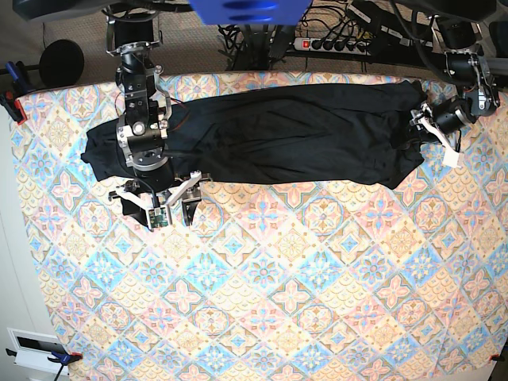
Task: Layout the t-shirt on the table in an organized manner, then fold the t-shirt properly
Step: 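Release the sleeve and move the right gripper to the shirt's hem end, then grasp the shirt ends with both grippers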
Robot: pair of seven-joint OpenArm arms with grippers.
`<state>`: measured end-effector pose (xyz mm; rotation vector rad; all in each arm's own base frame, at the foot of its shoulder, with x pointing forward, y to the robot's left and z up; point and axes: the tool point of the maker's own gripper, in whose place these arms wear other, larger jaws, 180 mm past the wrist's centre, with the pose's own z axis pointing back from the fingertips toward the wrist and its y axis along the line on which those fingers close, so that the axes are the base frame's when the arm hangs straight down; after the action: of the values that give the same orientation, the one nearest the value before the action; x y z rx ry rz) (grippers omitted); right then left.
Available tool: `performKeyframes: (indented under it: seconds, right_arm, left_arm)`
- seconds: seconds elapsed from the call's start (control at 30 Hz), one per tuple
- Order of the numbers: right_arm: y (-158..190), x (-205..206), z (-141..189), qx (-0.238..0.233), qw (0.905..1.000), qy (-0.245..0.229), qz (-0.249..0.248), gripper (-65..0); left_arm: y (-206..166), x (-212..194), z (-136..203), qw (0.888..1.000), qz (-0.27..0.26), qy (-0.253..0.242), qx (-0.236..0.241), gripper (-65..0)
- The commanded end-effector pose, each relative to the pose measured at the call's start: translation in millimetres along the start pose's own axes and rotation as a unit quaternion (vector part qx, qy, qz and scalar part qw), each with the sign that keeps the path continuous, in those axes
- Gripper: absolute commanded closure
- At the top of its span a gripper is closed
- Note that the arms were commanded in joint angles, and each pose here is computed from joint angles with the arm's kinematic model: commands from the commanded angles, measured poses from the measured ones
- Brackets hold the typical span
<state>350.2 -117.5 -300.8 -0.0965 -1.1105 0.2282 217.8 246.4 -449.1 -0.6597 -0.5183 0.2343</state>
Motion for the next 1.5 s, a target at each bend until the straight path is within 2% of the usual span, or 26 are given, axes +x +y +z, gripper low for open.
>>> performKeyframes:
  seconds: [0.0, 0.23, 0.5, 0.8, 0.83, 0.9, 1.0, 1.03, 1.17, 1.3, 1.47]
  right_arm:
    - [-3.9, 17.3, 1.5, -0.005, 0.9996, -0.029, -0.001, -40.3]
    - [-3.9, 17.1, 1.5, -0.005, 0.9996, -0.029, -0.001, -40.3]
    - [-3.9, 15.8, 1.6, -0.006, 0.9996, -0.026, -0.002, -40.3]
    - [-3.9, 15.0, 1.3, -0.005, 0.9997, -0.025, -0.002, -40.3]
    - [-3.9, 15.0, 1.3, -0.005, 0.9997, -0.025, -0.002, -40.3]
    - [-3.9, 15.0, 1.3, -0.005, 0.9997, -0.025, -0.002, -40.3]
    - [-3.9, 15.0, 1.3, -0.005, 0.9997, -0.025, -0.002, -40.3]
    - [-4.6, 15.4, 1.2, -0.006, 0.9997, -0.025, -0.002, -40.3]
    - [-40.0, 11.5, 2.6, -0.051, 0.9983, -0.021, -0.019, -40.3]
    - [-82.5, 5.4, 8.6, -0.104, 0.9937, -0.016, -0.039, -40.3]
    - [-129.4, -11.2, 22.8, -0.165, 0.9843, -0.003, -0.062, -40.3]
  left_arm:
    - [22.3, -45.7, -1.0, 0.993, 0.004, 0.104, 0.061, -30.8]
    - [26.4, -52.0, -1.8, 0.99, -0.005, 0.119, 0.075, -30.8]
    - [10.9, -75.7, -18.0, 0.982, -0.036, 0.175, 0.056, -30.8]
    - [10.2, -81.0, -18.0, 0.98, -0.04, 0.185, 0.055, -30.1]
    - [12.4, -80.5, -15.9, 0.98, -0.041, 0.186, 0.059, -28.6]
    - [15.1, -80.8, -13.5, 0.977, -0.052, 0.195, 0.064, -21.5]
    - [16.0, -85.6, -14.4, 0.972, -0.068, 0.213, 0.068, -3.1]
    - [16.7, -84.5, -15.1, 0.973, -0.072, 0.21, 0.071, 0.0]
    - [20.8, -82.8, -14.8, 0.971, -0.084, 0.206, 0.082, -1.1]
    - [9.3, -74.0, -13.7, 0.968, -0.127, 0.202, 0.082, 0.0]
    - [-36.7, -59.3, -22.9, 0.955, -0.219, 0.192, 0.046, 0.0]
